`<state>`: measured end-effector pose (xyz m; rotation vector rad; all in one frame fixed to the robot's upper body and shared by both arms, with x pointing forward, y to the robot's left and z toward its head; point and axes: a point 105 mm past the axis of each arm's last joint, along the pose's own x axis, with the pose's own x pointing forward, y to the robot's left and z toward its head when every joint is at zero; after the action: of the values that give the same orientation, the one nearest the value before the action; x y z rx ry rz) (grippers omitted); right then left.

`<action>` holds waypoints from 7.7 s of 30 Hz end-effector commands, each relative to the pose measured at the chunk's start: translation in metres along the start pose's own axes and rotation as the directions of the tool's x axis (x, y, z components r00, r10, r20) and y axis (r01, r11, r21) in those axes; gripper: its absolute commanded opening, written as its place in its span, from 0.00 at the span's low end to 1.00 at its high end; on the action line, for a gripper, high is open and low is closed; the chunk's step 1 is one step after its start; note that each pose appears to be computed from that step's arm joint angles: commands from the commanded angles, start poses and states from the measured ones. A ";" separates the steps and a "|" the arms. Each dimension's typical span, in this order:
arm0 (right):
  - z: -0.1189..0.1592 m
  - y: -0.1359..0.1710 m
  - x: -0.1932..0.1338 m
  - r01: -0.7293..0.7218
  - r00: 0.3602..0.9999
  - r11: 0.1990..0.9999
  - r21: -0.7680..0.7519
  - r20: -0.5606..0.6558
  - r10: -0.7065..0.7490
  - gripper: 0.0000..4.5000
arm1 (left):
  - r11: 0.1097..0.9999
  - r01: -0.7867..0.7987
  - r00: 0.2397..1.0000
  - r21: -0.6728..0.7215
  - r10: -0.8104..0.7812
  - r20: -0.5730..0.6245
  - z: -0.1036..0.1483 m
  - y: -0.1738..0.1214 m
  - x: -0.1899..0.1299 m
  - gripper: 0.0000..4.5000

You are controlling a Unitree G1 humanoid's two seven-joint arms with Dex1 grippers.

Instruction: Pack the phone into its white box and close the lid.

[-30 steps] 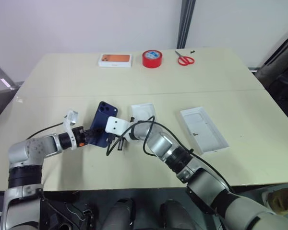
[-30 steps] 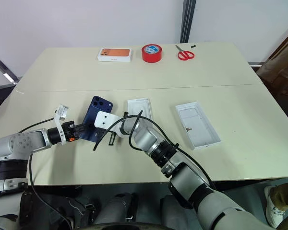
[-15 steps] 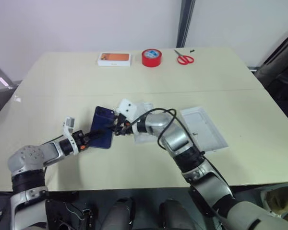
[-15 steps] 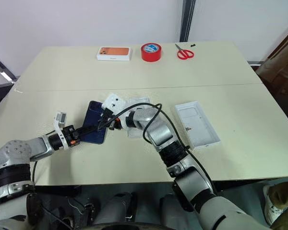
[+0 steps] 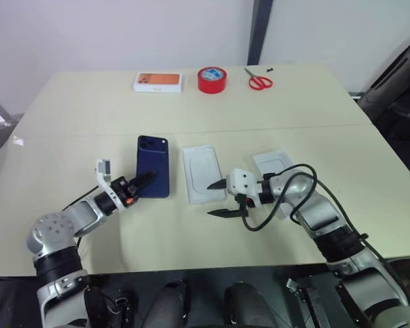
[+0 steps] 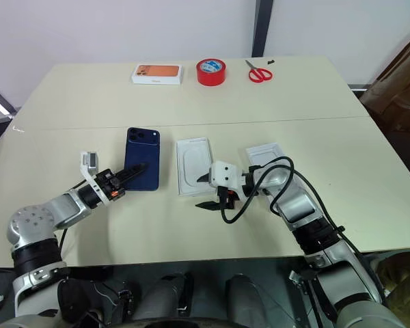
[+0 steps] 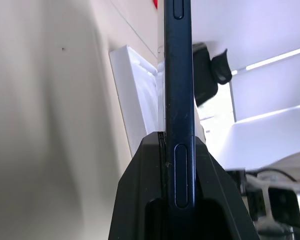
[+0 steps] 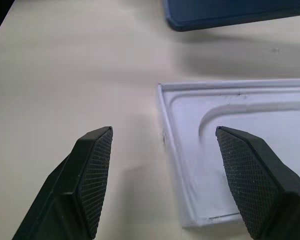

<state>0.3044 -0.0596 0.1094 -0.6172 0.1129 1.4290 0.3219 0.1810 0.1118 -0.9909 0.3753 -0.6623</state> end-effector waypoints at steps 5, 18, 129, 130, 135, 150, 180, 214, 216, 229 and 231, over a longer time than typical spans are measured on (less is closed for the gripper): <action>-0.002 -0.004 0.006 0.024 1.000 0.998 -0.051 -0.014 -0.025 0.58 | 0.998 0.052 0.996 0.045 -0.055 0.069 0.008 -0.020 0.006 0.00; -0.011 -0.003 0.010 0.023 0.999 0.999 -0.037 -0.040 -0.025 0.17 | 0.996 0.051 0.997 0.072 -0.055 0.055 0.005 -0.029 0.012 0.00; -0.007 -0.051 -0.038 0.367 0.929 0.926 0.082 -0.078 -0.361 0.80 | 0.877 -0.078 0.946 0.474 0.215 -0.242 0.001 -0.062 0.039 0.74; -0.006 -0.053 -0.040 0.376 0.926 0.922 0.092 -0.074 -0.371 0.80 | 0.868 -0.106 0.955 0.485 0.225 -0.194 0.010 -0.060 0.038 0.69; -0.009 -0.062 -0.044 0.420 0.906 0.904 0.076 -0.085 -0.414 0.61 | 0.762 -0.239 0.948 0.602 0.318 -0.027 0.035 -0.035 0.034 0.22; -0.022 -0.058 -0.021 0.395 0.909 0.918 -0.011 -0.141 -0.393 0.01 | 0.725 -0.066 0.920 0.686 0.309 -0.239 -0.043 -0.006 0.079 0.00; -0.046 -0.023 -0.090 0.403 0.882 0.913 0.066 -0.294 -0.368 0.01 | 0.720 0.124 0.913 0.683 0.187 -0.363 -0.082 -0.037 0.104 0.00; -0.040 -0.001 -0.126 0.716 0.670 0.623 0.315 -0.563 -0.484 0.76 | 0.277 0.420 0.907 0.864 -0.152 -0.392 -0.022 -0.064 0.019 0.63; -0.041 -0.001 -0.128 0.737 0.652 0.593 0.326 -0.573 -0.496 0.76 | 0.270 0.438 0.899 0.857 -0.150 -0.412 -0.027 -0.061 0.015 0.63; -0.053 -0.002 -0.126 0.787 0.594 0.517 0.336 -0.637 -0.490 0.58 | 0.255 0.447 0.894 0.858 -0.165 -0.417 -0.036 -0.061 0.013 0.63; -0.056 0.001 -0.124 0.788 0.591 0.515 0.337 -0.650 -0.478 0.37 | 0.254 0.446 0.894 0.858 -0.165 -0.415 -0.036 -0.062 0.014 0.63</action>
<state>0.2990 -0.1982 0.1126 -0.3797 0.6610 0.3747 0.2936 0.1280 0.1382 0.2111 -0.0292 -1.1802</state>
